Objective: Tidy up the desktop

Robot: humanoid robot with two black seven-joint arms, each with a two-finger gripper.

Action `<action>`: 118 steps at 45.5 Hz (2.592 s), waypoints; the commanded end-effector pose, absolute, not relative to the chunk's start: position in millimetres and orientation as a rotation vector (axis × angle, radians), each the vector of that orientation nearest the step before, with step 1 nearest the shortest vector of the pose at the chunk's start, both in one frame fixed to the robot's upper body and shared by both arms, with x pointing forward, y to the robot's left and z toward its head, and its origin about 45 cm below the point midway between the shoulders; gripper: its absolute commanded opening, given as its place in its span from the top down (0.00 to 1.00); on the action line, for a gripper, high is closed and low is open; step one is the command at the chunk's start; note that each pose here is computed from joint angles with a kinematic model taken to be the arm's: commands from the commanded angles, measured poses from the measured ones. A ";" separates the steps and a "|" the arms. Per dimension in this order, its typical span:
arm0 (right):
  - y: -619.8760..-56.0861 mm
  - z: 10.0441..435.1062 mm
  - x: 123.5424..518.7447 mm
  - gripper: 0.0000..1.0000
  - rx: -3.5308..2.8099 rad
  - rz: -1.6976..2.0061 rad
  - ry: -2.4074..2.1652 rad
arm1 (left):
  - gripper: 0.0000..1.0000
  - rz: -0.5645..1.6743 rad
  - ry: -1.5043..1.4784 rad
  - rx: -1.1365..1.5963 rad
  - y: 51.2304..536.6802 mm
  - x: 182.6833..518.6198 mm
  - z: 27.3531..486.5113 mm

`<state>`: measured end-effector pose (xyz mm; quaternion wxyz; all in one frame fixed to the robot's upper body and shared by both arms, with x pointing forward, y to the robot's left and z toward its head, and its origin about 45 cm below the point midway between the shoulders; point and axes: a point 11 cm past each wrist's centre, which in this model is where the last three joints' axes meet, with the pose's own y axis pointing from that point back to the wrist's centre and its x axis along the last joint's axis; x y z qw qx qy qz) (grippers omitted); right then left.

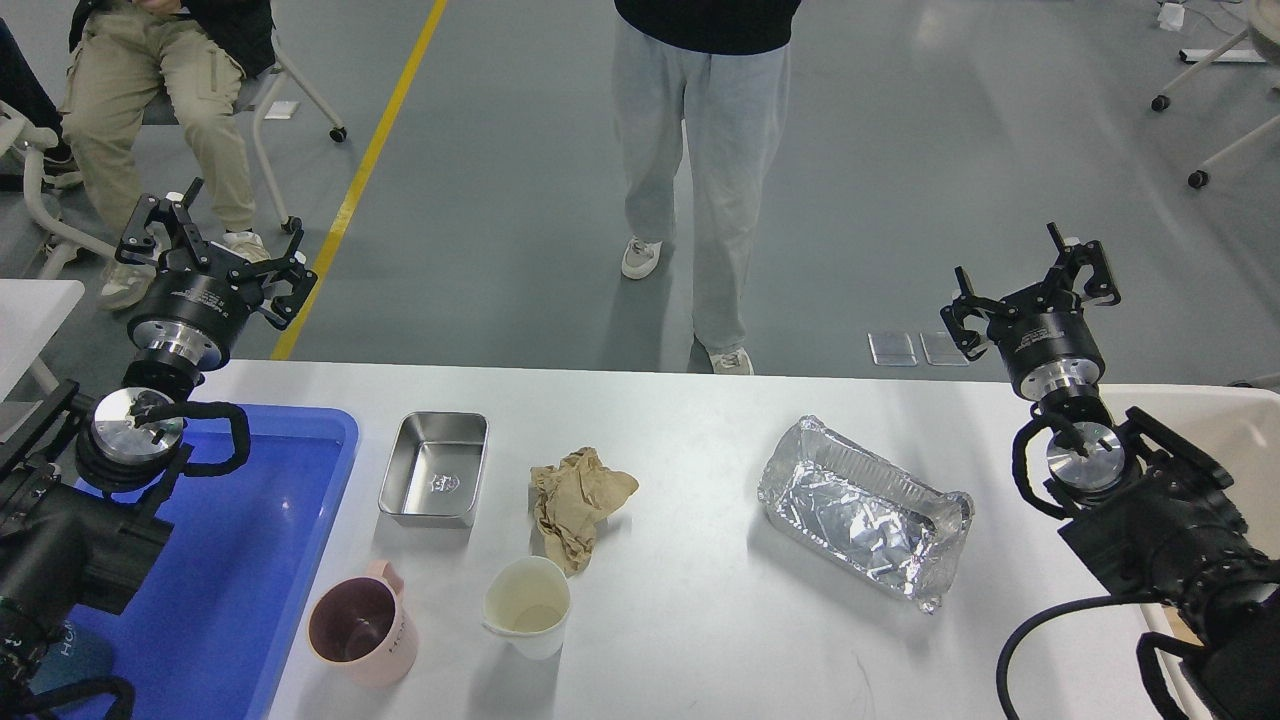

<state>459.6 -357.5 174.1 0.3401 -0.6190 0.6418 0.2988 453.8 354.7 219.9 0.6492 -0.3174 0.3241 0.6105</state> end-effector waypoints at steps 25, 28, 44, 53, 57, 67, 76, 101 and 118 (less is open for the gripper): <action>-348.0 171.0 461.0 0.00 -1.617 0.798 1.670 | 0.03 1.382 0.660 -0.810 367.8 461.8 248.8; -349.9 172.0 461.3 0.00 -1.620 0.796 1.674 | 0.03 1.396 0.639 -0.800 374.9 463.4 255.9; -350.1 170.7 460.7 0.00 -1.662 0.791 1.696 | 0.03 1.381 0.682 -0.842 352.0 467.7 245.2; -346.4 169.2 460.5 0.00 -1.665 0.798 1.689 | 0.03 1.392 0.710 -0.844 354.4 462.9 234.0; -344.0 168.5 460.6 0.00 -1.666 0.802 1.685 | 0.03 1.395 0.712 -0.831 353.9 459.9 228.2; -343.0 166.7 459.4 0.00 -1.667 0.807 1.681 | 0.03 1.489 0.576 -0.581 348.9 458.6 221.1; -341.5 161.7 455.7 0.00 -1.667 0.821 1.678 | 0.03 1.495 0.579 -0.612 318.9 459.2 218.5; -335.7 159.1 449.5 0.00 -1.688 0.832 1.618 | 0.03 1.038 0.098 -0.039 354.6 337.4 233.5; -312.9 133.8 431.8 0.00 -1.796 0.883 1.616 | 0.03 0.812 -0.070 0.528 400.8 266.2 307.1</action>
